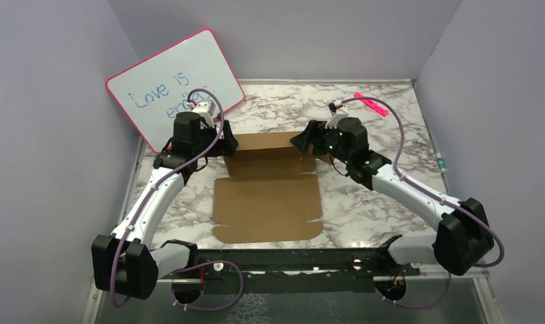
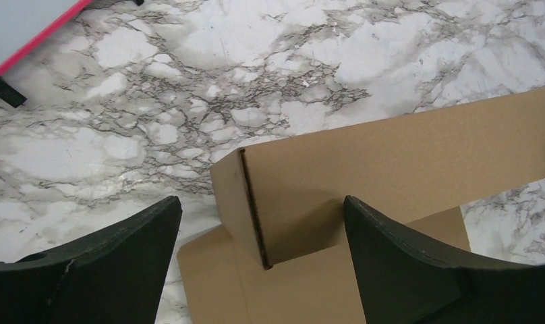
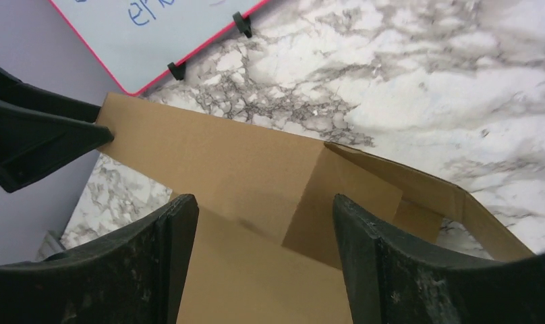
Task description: Fold the paper box
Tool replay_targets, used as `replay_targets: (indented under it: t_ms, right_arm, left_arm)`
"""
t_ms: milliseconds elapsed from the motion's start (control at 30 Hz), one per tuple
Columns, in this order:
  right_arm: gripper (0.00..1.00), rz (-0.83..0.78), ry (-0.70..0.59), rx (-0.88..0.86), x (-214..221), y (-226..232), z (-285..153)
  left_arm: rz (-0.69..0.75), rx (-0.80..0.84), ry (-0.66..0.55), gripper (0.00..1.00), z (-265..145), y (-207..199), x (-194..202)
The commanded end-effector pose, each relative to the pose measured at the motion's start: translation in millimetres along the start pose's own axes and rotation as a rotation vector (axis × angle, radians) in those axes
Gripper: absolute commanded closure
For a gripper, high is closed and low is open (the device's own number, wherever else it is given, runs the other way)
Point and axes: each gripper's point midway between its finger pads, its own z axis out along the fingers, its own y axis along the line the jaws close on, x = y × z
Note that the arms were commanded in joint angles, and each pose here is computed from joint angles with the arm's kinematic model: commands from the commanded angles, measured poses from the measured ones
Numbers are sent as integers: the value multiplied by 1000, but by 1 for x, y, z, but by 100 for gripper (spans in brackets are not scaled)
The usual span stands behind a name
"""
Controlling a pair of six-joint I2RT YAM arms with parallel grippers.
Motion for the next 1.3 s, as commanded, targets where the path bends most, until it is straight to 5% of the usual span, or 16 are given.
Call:
replay_targets:
  t_ms: [0, 433, 900, 1033, 1267]
  right_arm:
    - [20, -187, -109, 24, -36, 0, -34]
    - [15, -401, -174, 166, -49, -61, -72]
    - [22, -343, -231, 176, -42, -109, -44]
    - [33, -325, -154, 176, -32, -117, -32]
    - [66, -326, -79, 45, -15, -98, -28]
  left_arm:
    - [40, -62, -67, 10, -19, 8, -22]
    - [53, 75, -129, 11, -52, -55, -39]
    - [170, 302, -104, 13, -46, -166, 42]
    - [202, 354, -106, 13, -35, -183, 73]
    - [268, 368, -127, 13, -12, -191, 107]
